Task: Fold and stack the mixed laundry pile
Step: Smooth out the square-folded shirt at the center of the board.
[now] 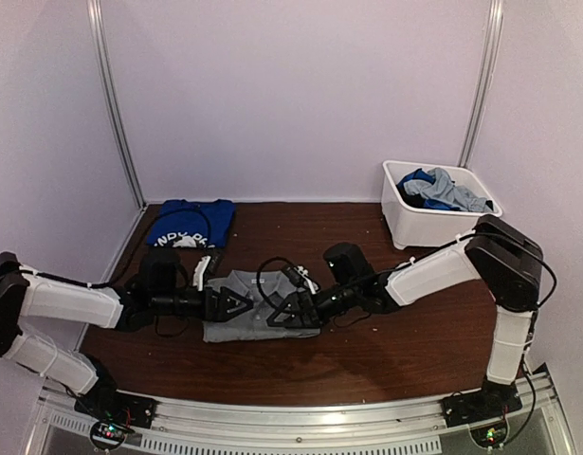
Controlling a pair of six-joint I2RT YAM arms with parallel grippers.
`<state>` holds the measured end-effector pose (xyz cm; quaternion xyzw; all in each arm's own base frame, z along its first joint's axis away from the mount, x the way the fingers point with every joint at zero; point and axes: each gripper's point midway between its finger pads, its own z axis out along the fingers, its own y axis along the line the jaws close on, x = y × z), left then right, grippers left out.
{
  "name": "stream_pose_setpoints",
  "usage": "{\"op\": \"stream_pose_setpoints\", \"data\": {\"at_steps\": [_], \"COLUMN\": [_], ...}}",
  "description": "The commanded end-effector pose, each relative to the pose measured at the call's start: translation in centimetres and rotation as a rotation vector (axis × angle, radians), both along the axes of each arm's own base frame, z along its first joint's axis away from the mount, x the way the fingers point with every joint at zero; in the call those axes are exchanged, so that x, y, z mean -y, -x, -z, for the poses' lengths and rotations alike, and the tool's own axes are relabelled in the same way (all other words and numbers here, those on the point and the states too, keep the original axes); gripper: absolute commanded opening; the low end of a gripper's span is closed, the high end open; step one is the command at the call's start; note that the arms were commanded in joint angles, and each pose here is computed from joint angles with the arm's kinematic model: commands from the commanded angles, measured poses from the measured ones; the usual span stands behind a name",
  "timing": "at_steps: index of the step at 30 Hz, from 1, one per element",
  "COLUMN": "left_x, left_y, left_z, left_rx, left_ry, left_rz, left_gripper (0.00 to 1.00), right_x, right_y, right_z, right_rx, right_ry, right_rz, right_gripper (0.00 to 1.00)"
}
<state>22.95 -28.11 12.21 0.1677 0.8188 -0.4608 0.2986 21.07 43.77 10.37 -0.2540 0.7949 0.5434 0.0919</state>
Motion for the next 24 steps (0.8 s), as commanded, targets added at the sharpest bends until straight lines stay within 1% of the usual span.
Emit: {"op": "stream_pose_setpoints", "data": {"at_steps": [1,5,9,12,13,16,19,21,24], "left_x": [0.8,-0.2,-2.3,-3.2,-3.2,-2.8,-2.3,-2.0,-1.8], "left_y": [-0.7,-2.1,-2.8,-2.5,-2.4,-2.3,-2.9,-3.8,-5.6], "left_z": [1.9,6.2,9.4,10.6,10.4,8.5,5.1,2.7,0.9], "left_rx": [-0.030,-0.099,-0.183,-0.193,-0.185,-0.132,-0.051,0.004,0.036], "left_ry": [0.028,-0.042,-0.036,-0.078,-0.082,-0.085,-0.091,-0.095,-0.087], "left_rz": [-0.004,-0.076,-0.146,-0.160,-0.152,-0.107,-0.070,-0.071,-0.098], "left_gripper": [0.94,0.95,0.95,0.96,0.96,0.96,0.96,0.97,0.96], "right_x": [-0.1,1.7,3.1,3.4,3.3,3.1,3.3,3.6,3.3], "right_y": [-1.8,-3.0,-3.1,-2.6,-2.4,-2.6,-4.6,-6.3,-8.5], "right_z": [-0.4,3.3,6.7,6.9,6.0,1.2,-3.8,-5.0,-4.2], "right_rx": [-0.034,-0.099,-0.155,-0.169,-0.158,-0.072,0.026,0.057,0.070], "right_ry": [-0.098,-0.064,-0.020,-0.025,-0.038,-0.080,-0.117,-0.115,-0.077], "right_rz": [0.017,0.065,0.102,0.102,0.090,0.051,0.060,0.076,0.084], "right_gripper": [1.00,0.99,0.98,0.96,0.95,0.96,0.97,0.97,0.94]}}
